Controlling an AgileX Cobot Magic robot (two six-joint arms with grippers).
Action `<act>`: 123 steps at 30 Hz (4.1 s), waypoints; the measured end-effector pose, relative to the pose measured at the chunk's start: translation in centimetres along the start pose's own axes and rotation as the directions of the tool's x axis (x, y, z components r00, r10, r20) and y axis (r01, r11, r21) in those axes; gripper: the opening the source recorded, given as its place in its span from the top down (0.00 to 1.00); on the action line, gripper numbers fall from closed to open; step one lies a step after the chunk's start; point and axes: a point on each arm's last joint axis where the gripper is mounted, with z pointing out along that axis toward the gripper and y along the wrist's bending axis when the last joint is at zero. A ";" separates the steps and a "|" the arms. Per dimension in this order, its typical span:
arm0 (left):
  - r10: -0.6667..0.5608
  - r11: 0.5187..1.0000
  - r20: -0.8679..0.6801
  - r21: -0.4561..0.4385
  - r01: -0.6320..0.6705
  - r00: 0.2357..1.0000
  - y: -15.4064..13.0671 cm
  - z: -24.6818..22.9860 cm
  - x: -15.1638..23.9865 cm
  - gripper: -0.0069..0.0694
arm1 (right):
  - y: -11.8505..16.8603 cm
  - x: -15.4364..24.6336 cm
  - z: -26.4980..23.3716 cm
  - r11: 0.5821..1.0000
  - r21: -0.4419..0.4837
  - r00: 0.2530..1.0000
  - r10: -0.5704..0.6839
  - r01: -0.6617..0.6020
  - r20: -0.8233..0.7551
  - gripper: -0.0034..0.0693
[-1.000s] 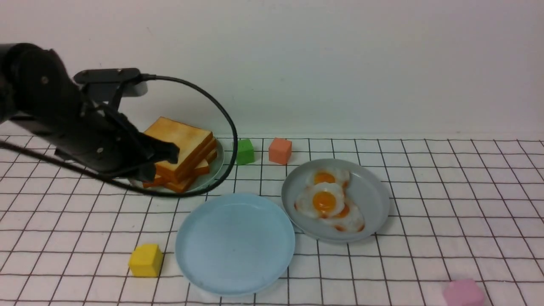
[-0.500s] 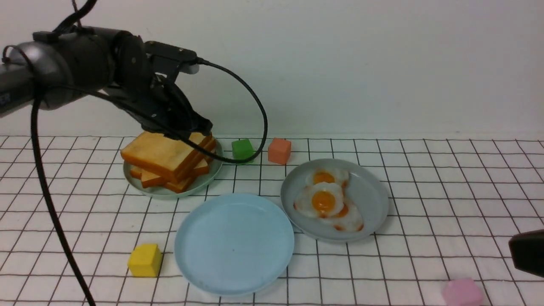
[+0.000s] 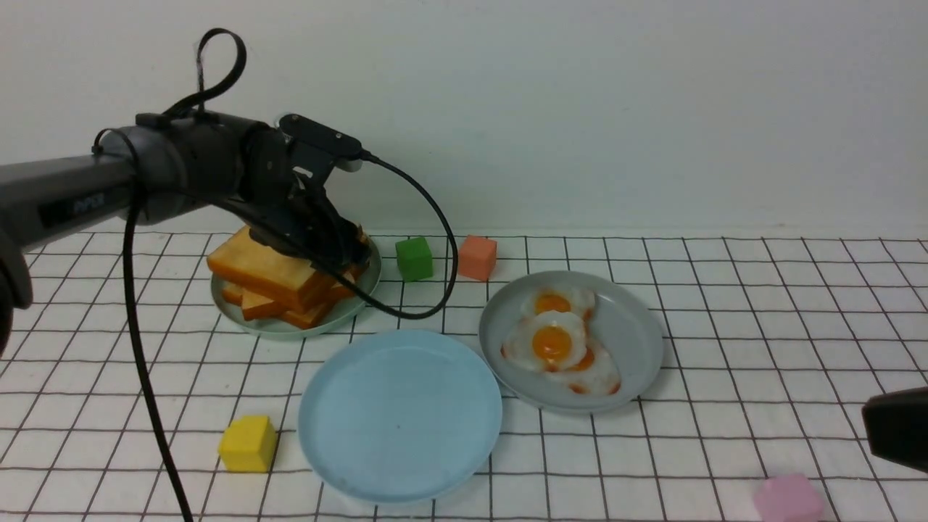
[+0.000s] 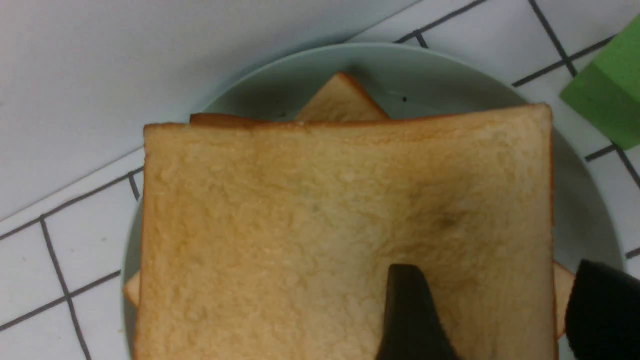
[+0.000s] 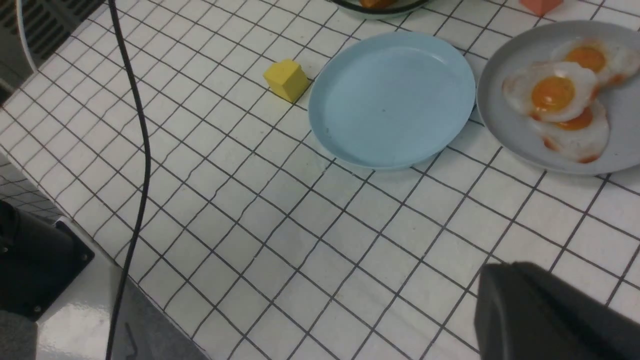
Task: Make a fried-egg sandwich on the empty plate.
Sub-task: Use the left arm to grab a slice of bread, then use the left arm to put a slice of bread into the empty plate in the middle, then use the right arm to grab a fried egg
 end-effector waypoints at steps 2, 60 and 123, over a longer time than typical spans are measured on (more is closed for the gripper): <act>0.006 1.000 -0.004 -0.003 -0.006 1.000 0.0 0.1 0.1 0.47 | 0.1 0.0 0.0 1.000 -0.012 1.000 0.008 -0.008 0.003 0.94; 0.224 0.953 -0.132 0.236 -0.189 0.966 -15.6 -8.8 5.3 0.41 | 2.0 1.2 -2.9 0.998 -0.055 0.996 -0.027 0.032 0.085 0.91; -0.312 0.891 0.579 0.454 0.020 0.754 -8.0 -36.4 21.1 0.93 | -23.8 -3.3 35.2 0.841 0.210 0.792 0.541 -0.499 -0.282 0.52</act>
